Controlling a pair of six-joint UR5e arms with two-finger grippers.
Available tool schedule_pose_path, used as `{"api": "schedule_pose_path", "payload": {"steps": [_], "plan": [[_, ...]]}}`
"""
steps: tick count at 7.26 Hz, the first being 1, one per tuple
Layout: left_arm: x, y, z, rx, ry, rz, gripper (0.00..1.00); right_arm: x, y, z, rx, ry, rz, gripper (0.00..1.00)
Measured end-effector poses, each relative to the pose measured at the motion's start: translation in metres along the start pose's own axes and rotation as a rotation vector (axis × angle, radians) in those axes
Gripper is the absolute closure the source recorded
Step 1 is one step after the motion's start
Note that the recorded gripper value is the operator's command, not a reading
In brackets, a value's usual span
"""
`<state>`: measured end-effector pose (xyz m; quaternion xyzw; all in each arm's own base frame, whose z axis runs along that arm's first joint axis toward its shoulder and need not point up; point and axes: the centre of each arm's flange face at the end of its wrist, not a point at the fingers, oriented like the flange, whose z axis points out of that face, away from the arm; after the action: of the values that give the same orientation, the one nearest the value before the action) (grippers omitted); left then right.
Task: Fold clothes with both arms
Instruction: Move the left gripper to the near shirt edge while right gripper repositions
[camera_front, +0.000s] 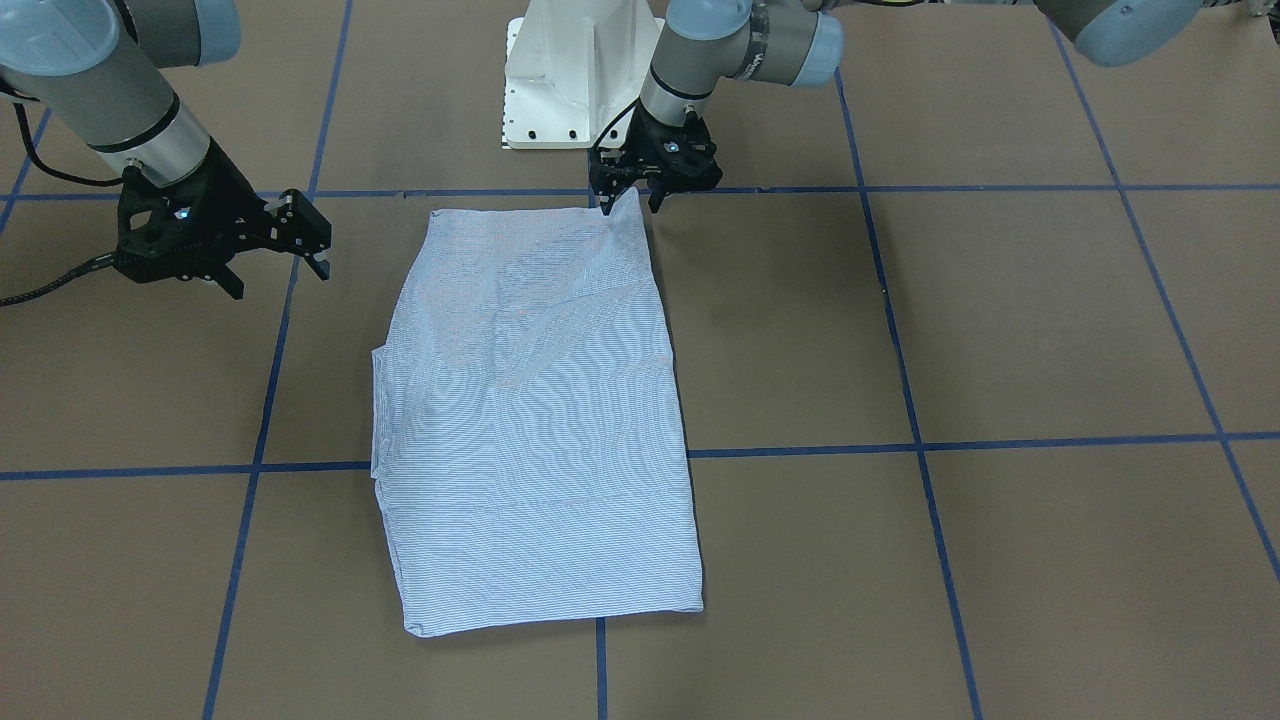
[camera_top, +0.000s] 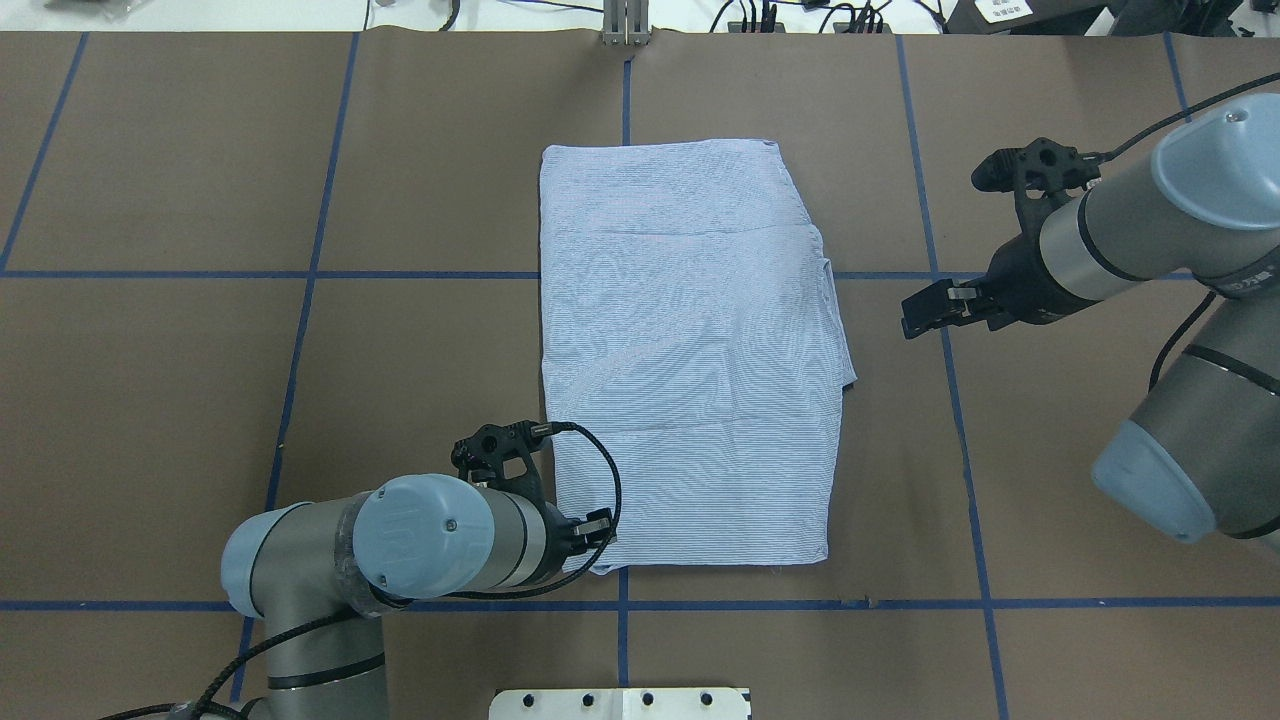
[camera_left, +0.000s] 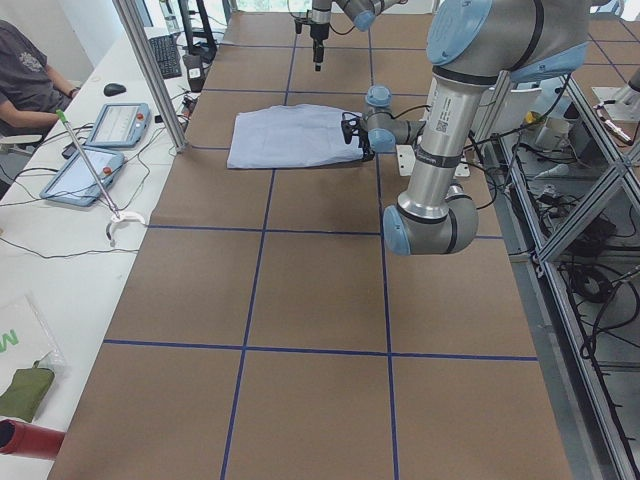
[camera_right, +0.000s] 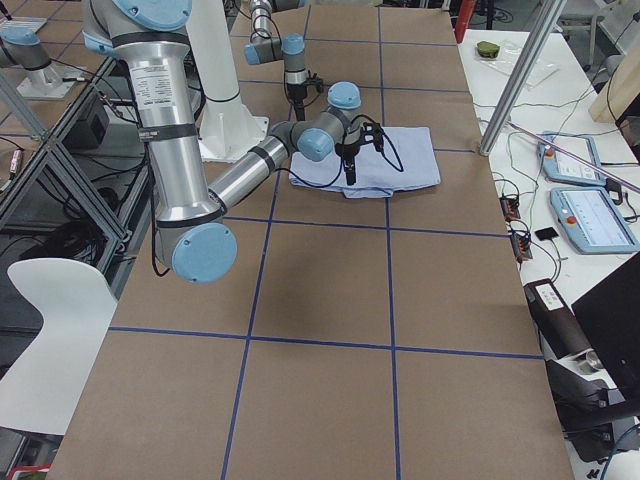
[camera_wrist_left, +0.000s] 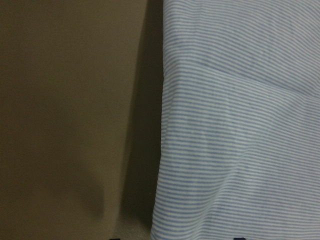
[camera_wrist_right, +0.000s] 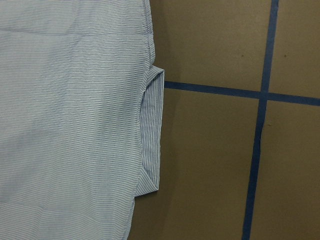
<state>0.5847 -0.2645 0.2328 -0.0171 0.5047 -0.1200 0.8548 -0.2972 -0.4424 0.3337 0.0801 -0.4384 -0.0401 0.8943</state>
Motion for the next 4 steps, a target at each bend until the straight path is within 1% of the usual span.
{"api": "schedule_pose_path", "payload": {"steps": [2, 3, 4], "plan": [[0.0000, 0.0001, 0.0008, 0.000, -0.002, 0.000, 0.93, 0.0002, 0.0001, 0.0006, -0.003, 0.000, 0.002, 0.00], [-0.0001, 0.0002, 0.0006, 0.000, -0.003, 0.000, 1.00, 0.0003, 0.0001, 0.0007, -0.004, 0.000, 0.004, 0.00], [0.0002, 0.0004, -0.0007, -0.001, -0.003, 0.000, 1.00, -0.0001, 0.0006, 0.0013, -0.005, 0.000, 0.012, 0.00]]}}
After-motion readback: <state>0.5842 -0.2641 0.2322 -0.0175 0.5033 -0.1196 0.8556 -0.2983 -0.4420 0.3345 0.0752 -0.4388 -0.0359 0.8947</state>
